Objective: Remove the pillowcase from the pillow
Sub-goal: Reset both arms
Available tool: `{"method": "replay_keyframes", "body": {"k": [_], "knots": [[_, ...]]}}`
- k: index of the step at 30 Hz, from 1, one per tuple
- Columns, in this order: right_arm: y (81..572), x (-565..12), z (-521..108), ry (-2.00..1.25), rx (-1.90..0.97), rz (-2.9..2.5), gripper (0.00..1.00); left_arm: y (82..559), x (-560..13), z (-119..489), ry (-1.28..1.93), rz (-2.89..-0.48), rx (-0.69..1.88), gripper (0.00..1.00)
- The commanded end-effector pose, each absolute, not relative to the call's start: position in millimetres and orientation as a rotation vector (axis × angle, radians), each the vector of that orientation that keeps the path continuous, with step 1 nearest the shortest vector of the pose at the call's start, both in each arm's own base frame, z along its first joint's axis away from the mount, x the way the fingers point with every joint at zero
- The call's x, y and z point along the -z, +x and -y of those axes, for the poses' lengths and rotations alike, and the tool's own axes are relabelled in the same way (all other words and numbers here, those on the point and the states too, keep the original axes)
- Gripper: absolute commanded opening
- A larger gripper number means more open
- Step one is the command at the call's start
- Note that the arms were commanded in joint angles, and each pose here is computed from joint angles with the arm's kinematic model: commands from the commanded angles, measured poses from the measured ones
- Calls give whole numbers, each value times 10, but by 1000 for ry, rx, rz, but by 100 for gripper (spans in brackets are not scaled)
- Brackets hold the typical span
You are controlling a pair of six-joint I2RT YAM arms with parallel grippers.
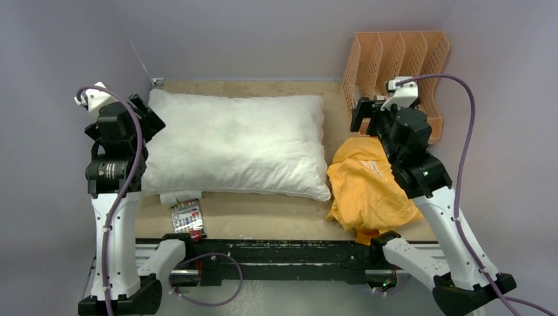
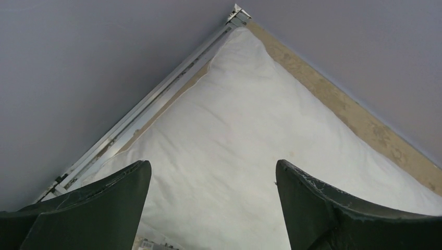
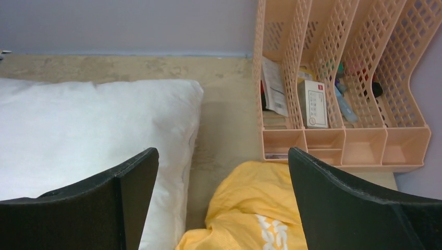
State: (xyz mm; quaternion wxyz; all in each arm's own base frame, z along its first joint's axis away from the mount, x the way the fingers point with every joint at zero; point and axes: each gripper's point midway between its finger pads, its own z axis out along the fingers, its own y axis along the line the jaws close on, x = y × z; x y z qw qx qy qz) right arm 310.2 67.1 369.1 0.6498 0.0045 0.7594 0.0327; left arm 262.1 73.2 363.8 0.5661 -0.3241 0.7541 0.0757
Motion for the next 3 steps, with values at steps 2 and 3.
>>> {"method": "replay_keyframes", "body": {"k": [2, 3], "knots": [[3132, -3830, -615, 48, -58, -1671, 95, 2561, -3547, -751, -752, -1841, -227, 89], [3141, -3806, -627, 52, -63, -1683, 95, 2572, -3533, -752, -753, -1851, -231, 89]]}}
